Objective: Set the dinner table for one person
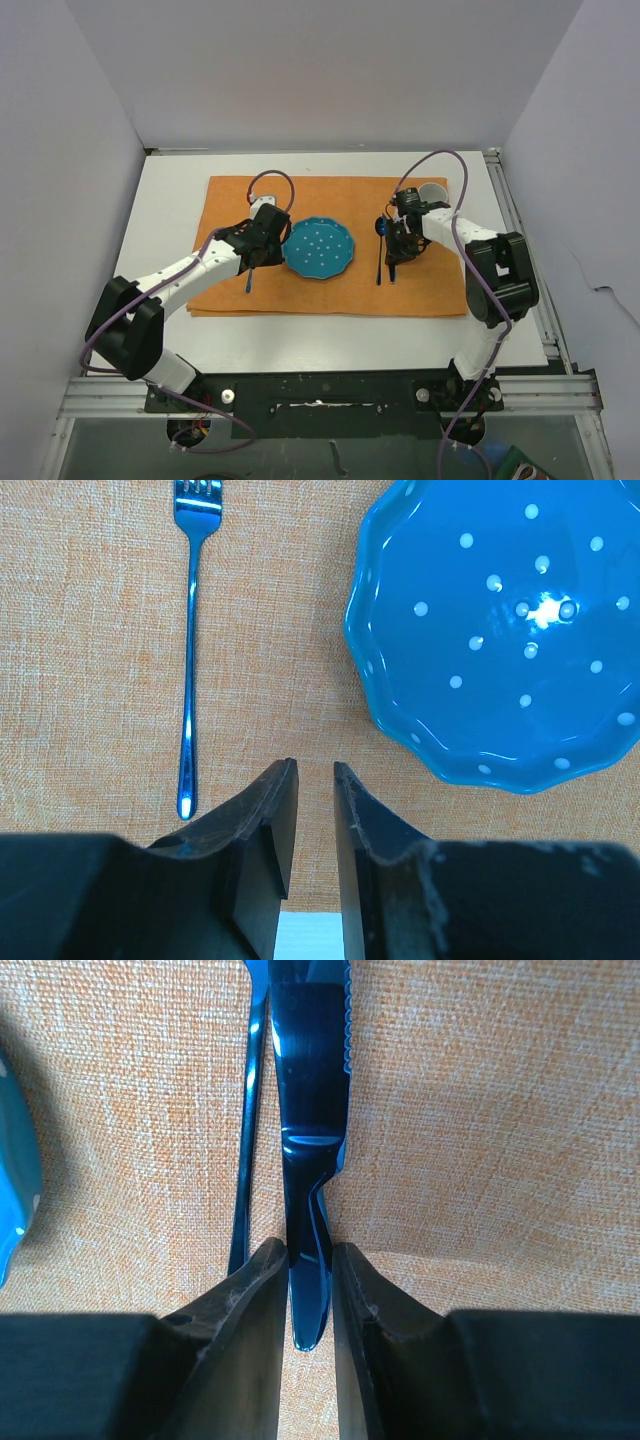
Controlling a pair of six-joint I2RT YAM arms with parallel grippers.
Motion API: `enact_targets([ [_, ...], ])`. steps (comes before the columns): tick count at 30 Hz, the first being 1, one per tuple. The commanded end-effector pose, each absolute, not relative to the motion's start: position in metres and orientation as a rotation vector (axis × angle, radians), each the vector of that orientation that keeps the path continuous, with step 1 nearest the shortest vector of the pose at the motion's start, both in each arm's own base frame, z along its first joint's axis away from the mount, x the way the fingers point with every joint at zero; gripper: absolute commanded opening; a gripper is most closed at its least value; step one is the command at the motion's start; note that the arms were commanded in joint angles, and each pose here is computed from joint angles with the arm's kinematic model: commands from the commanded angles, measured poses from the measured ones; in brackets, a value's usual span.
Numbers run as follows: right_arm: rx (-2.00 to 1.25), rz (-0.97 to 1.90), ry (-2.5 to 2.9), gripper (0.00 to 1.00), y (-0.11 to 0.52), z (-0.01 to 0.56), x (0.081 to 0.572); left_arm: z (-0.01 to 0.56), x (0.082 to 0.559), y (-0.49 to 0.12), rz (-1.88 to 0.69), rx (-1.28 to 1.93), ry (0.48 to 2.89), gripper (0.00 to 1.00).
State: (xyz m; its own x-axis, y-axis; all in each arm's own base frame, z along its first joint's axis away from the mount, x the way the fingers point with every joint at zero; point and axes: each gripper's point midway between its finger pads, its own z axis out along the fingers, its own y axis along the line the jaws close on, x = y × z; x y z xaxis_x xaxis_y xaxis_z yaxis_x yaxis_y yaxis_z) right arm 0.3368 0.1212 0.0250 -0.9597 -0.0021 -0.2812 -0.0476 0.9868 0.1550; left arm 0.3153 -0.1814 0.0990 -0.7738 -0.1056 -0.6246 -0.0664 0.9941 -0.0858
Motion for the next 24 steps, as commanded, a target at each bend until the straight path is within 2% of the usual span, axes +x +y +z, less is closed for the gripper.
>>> enact_targets([
  [1,-0.029,0.239,2.788,0.13,0.12,0.045,0.344,0.122,0.331,-0.196,-0.146,-0.116,2.387,0.22],
  [24,-0.004,0.249,2.803,0.13,0.116,0.041,0.334,0.123,0.328,-0.193,-0.14,-0.12,2.383,0.22],
])
